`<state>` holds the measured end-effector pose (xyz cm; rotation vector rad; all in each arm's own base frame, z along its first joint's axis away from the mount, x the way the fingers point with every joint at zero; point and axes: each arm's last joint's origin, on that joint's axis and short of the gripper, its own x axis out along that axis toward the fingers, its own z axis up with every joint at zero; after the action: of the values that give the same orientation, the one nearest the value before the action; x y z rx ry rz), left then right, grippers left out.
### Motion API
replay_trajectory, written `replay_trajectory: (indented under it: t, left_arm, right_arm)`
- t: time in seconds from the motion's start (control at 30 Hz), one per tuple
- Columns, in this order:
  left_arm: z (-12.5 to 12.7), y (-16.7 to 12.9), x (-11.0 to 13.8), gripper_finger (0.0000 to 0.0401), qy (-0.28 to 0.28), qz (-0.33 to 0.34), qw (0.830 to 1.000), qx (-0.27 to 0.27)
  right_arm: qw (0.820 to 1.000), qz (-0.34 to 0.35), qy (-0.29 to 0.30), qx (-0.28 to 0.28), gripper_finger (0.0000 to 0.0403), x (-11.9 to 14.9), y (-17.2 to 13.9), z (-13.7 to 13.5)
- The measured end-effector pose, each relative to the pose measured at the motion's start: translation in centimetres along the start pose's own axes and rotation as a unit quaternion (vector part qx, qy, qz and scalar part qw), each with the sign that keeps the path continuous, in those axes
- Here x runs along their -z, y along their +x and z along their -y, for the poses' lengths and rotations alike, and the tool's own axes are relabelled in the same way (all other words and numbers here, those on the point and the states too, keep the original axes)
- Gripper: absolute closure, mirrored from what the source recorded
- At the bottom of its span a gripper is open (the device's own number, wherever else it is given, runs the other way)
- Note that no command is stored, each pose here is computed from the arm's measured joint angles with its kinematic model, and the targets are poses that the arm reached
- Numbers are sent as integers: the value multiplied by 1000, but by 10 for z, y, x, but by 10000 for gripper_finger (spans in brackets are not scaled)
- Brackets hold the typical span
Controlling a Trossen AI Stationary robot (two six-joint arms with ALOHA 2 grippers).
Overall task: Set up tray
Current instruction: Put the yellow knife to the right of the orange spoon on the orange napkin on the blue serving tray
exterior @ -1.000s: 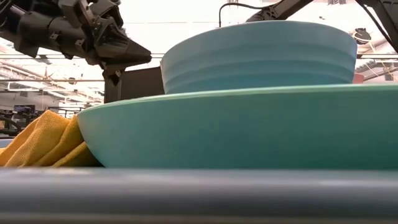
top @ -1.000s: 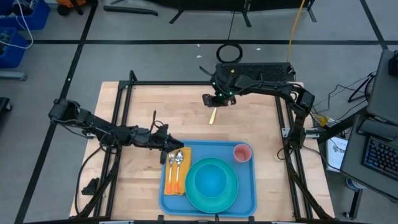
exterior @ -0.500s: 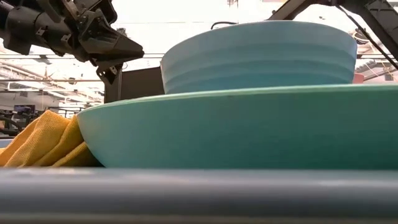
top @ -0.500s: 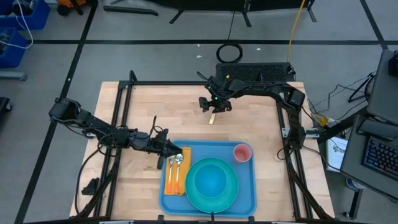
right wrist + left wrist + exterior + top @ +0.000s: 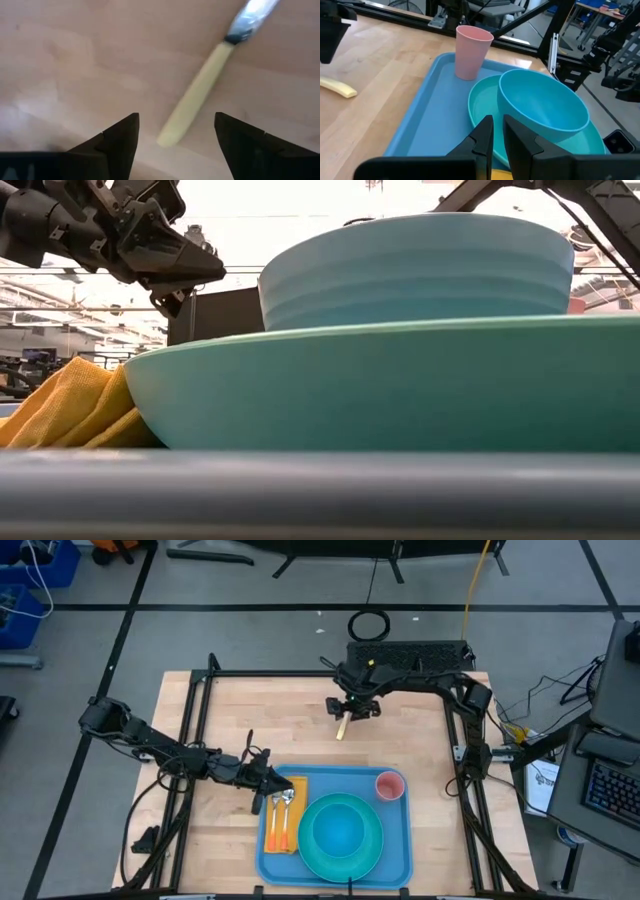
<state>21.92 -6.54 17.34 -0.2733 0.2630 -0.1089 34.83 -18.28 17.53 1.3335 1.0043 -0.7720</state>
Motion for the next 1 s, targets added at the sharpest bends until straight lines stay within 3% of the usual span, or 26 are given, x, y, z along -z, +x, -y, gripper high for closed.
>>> replay_trajectory:
  t: [0.77,1.0]
  left_arm:
    - [-1,0,2,357,6,-10,1000,-4]
    - [-1,0,2,357,7,-11,1000,-4]
  right_arm:
    - [1000,-17,16,20,155,-7,19,9]
    - [999,-24,18,17,177,-10,25,11]
